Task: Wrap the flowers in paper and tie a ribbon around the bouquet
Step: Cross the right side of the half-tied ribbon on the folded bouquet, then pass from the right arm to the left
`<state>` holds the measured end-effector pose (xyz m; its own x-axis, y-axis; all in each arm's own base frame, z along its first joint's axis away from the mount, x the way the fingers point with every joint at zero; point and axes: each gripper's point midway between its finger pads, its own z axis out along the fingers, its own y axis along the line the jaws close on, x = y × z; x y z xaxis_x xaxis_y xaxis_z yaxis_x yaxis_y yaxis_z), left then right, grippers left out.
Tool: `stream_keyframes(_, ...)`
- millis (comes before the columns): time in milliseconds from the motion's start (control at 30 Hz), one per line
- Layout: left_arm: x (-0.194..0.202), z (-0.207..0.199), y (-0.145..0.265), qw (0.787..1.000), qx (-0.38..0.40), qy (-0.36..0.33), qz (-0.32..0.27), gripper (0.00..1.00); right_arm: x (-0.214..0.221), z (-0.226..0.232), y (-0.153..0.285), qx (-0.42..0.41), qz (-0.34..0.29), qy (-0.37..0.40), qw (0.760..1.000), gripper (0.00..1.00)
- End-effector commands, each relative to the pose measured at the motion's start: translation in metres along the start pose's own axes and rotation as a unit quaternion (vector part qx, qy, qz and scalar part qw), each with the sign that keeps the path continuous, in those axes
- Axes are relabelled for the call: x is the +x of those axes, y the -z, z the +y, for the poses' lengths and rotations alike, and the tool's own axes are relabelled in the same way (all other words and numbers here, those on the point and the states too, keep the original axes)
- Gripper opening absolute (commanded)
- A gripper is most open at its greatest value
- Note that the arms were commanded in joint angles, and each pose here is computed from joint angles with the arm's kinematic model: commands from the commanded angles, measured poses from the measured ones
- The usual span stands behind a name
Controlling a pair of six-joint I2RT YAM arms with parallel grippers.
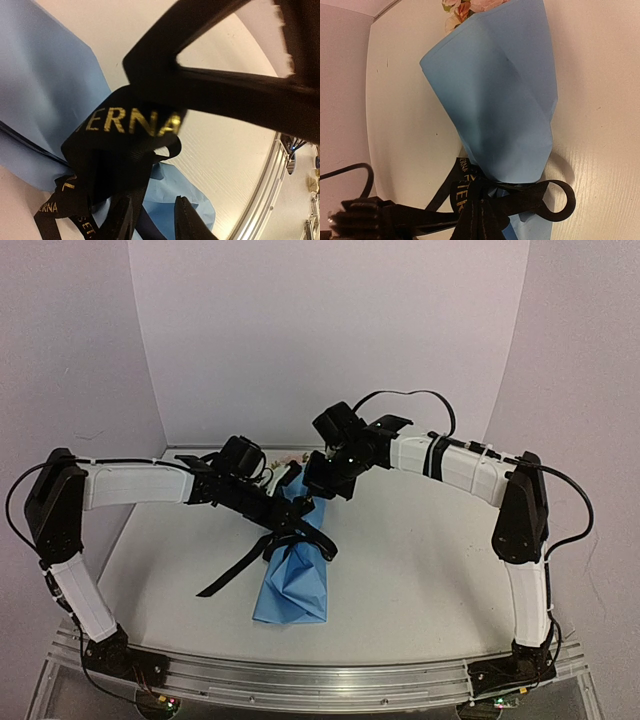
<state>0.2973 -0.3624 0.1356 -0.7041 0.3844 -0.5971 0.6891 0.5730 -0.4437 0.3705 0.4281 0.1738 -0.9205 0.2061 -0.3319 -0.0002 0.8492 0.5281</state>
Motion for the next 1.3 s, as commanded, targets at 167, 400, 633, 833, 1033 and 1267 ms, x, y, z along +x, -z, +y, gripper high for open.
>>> stream_keyframes(167,-0.050,-0.008,0.066,0.991,-0.031,-0.025,-0.131,0.48,-0.001,0.004,0.012,-0.005,-0.009,0.016,1.000,0.00)
stream_keyframes(400,-0.066,-0.001,0.055,0.990,-0.045,-0.035,-0.128,0.56,0.002,0.009,0.015,-0.008,-0.010,0.023,1.000,0.00)
stream_keyframes(633,-0.075,-0.001,0.049,0.990,-0.045,-0.054,-0.125,0.59,0.007,0.017,0.016,-0.021,-0.001,0.024,0.999,0.00)
stream_keyframes(833,-0.067,-0.004,0.036,0.993,-0.021,-0.061,-0.096,0.57,0.008,0.022,0.017,-0.029,0.003,0.020,0.999,0.00)
stream_keyframes(1033,-0.055,-0.011,0.037,0.993,0.003,-0.068,-0.092,0.54,0.013,0.026,0.012,-0.038,0.019,0.012,0.999,0.00)
stream_keyframes(1267,-0.045,-0.011,0.036,0.993,0.009,-0.072,-0.092,0.57,0.013,0.031,0.013,-0.048,0.023,0.005,0.999,0.00)
